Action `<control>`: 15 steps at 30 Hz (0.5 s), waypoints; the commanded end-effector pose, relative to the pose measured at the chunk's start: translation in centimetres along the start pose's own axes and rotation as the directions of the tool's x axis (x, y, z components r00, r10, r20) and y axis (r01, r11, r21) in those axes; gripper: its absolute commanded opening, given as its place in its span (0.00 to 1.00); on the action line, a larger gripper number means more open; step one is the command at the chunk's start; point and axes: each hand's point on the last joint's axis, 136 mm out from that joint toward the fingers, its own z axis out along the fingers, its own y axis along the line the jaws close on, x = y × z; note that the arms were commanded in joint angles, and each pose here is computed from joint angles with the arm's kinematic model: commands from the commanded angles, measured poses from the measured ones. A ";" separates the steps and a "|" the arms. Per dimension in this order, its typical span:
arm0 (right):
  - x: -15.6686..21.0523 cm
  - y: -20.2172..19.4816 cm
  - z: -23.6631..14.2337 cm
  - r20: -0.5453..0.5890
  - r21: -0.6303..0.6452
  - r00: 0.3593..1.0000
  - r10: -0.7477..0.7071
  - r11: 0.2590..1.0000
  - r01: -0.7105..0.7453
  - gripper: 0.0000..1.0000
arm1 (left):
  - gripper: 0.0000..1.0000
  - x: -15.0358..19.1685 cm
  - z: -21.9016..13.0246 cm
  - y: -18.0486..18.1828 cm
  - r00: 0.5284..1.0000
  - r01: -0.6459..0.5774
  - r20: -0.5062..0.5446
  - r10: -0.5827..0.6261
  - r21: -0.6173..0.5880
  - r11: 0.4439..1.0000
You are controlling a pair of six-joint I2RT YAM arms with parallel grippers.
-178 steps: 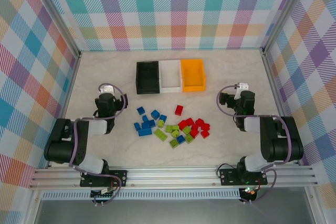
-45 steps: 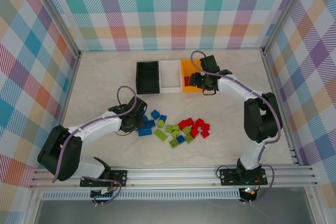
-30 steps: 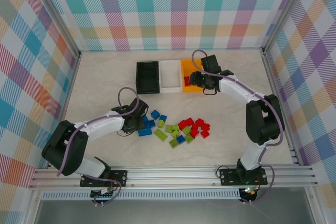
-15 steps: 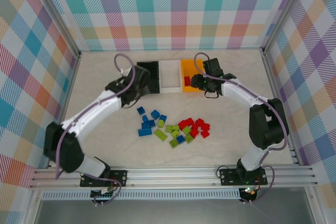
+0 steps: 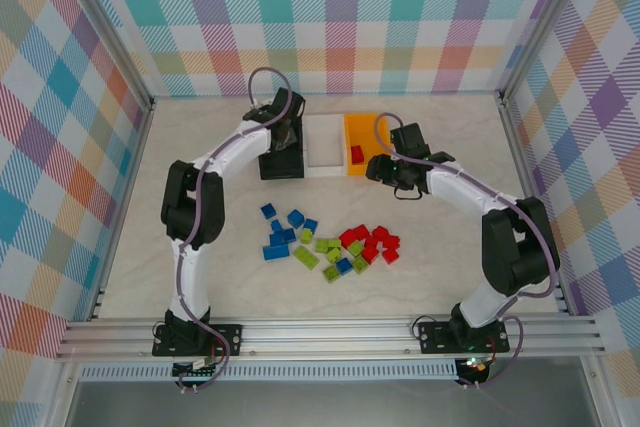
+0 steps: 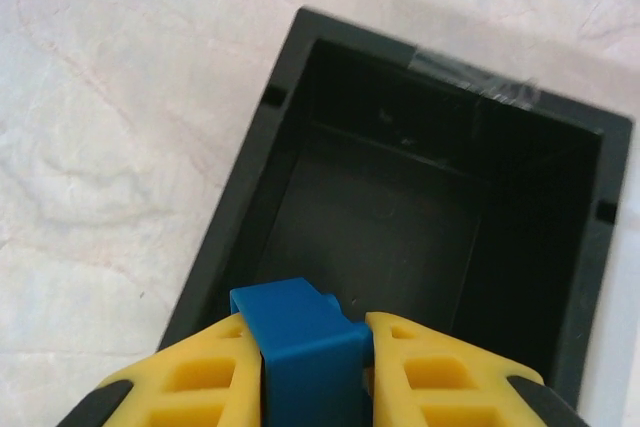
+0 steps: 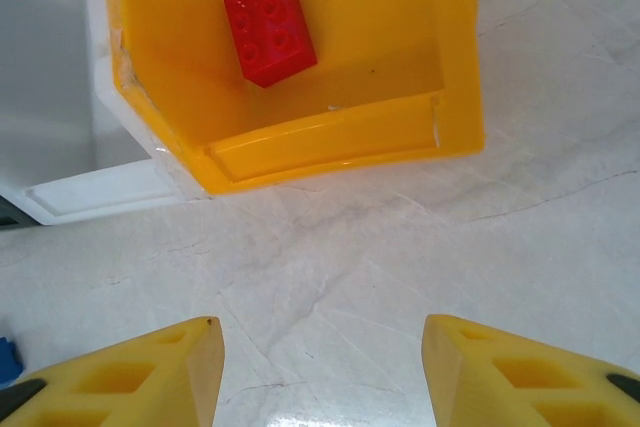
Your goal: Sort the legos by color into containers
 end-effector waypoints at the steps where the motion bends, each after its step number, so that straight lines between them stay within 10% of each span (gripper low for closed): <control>1: 0.3 1.0 -1.0 0.009 -0.045 1.000 -0.010 0.999 0.010 0.56 | 0.09 -0.6 0.7 0.5 0.999 -0.037 -0.008 0.036 -0.054 0.998; 5: 0.9 1.6 -1.5 -0.002 -0.088 1.000 -0.029 0.996 0.029 0.57 | 0.13 0.1 1.9 0.1 0.998 -0.047 -0.038 0.045 -0.065 0.997; 15: 3.4 2.1 -2.4 -0.062 -0.128 0.995 -0.073 0.990 0.065 0.63 | 0.76 -1.8 -3.5 -1.2 1.000 -0.001 0.031 -0.001 0.079 0.997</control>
